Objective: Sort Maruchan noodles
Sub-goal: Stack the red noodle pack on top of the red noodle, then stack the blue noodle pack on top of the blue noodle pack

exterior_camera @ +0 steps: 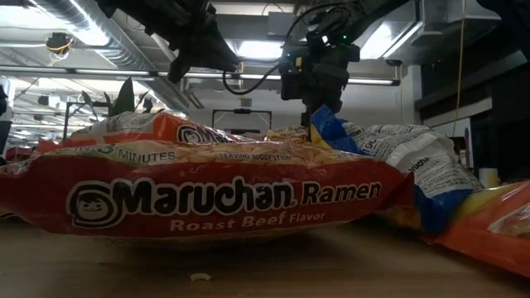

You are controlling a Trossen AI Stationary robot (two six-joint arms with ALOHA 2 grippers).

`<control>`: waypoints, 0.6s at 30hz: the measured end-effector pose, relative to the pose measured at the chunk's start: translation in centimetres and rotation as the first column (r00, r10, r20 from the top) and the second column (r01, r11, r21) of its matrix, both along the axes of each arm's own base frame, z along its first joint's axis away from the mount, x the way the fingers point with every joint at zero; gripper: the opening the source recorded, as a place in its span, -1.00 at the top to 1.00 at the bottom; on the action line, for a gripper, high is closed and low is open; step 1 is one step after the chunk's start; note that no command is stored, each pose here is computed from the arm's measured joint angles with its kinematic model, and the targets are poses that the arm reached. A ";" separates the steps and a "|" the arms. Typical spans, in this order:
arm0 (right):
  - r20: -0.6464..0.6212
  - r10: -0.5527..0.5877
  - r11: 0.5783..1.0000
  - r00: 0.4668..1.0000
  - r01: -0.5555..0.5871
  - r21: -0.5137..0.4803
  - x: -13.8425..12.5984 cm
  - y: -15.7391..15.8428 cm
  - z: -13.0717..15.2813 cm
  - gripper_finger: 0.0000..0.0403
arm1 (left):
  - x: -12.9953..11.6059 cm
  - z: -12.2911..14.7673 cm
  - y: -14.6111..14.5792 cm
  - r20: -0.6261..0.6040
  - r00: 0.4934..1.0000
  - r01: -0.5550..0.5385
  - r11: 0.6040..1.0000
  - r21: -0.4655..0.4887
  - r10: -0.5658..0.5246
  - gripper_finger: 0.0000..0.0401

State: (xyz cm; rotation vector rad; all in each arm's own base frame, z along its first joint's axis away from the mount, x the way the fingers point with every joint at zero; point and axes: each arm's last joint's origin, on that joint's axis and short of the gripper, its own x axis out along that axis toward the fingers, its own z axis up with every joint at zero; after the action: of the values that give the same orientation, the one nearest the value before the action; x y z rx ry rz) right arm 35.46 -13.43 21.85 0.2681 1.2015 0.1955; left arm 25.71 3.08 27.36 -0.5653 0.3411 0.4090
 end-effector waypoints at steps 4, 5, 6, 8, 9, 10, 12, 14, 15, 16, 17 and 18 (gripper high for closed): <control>0.017 -0.001 1.000 1.000 0.001 -0.007 0.2 -0.1 0.0 0.32 | 0.0 0.0 0.0 0.000 1.000 0.000 1.000 0.000 0.000 0.71; 0.016 -0.001 1.000 1.000 0.001 -0.006 0.1 -0.1 0.0 0.27 | 0.0 0.0 0.0 0.000 1.000 0.000 1.000 0.000 0.000 0.71; 0.014 -0.004 1.000 1.000 0.004 -0.006 0.1 -0.1 0.0 0.22 | 0.0 0.0 0.0 0.000 1.000 0.000 1.000 0.000 0.000 0.71; 0.008 -0.017 1.000 1.000 0.017 -0.012 0.1 -0.1 0.0 0.11 | 0.0 0.0 0.0 0.000 1.000 0.000 1.000 0.000 0.000 0.71; 0.005 -0.021 1.000 1.000 0.021 -0.019 0.1 -0.1 0.0 0.06 | 0.0 0.0 0.0 0.000 1.000 0.000 1.000 0.000 0.000 0.71; 0.004 -0.022 0.999 1.000 0.022 -0.023 0.1 -0.1 0.0 0.02 | 0.0 0.0 0.0 0.000 1.000 0.000 1.000 0.000 0.000 0.71; 0.000 -0.028 0.999 1.000 0.028 -0.038 0.1 -0.2 0.2 -0.05 | 0.0 0.0 0.0 0.000 1.000 0.000 1.000 0.000 0.000 0.71; 0.003 -0.039 0.997 0.999 0.039 -0.059 0.1 -0.6 1.0 -0.09 | 0.0 0.0 0.0 -0.001 1.000 -0.003 1.000 0.002 0.003 0.71; 0.011 -0.042 0.997 0.999 0.043 -0.071 0.2 -0.7 1.6 -0.10 | 0.0 0.0 0.0 -0.001 1.000 -0.004 1.000 0.003 0.004 0.71; 0.016 -0.047 0.996 0.999 0.048 -0.079 0.3 -0.9 2.2 -0.10 | 0.0 0.0 0.0 -0.002 1.000 -0.006 1.000 0.003 0.006 0.71; 0.018 -0.049 0.995 0.999 0.051 -0.087 0.3 -1.0 2.8 -0.10 | 0.0 0.0 0.0 -0.003 1.000 -0.005 1.000 0.003 0.005 0.71; 0.018 -0.047 0.995 0.999 0.048 -0.089 0.3 -1.0 3.5 -0.10 | 0.0 0.0 0.0 -0.003 1.000 -0.002 1.000 0.001 0.002 0.71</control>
State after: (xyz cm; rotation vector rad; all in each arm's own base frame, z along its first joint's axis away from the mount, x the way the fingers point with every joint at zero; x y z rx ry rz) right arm 35.80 -14.41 25.33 0.2162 1.1835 0.1019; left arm 25.71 3.09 27.33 -0.5639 0.3434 0.4126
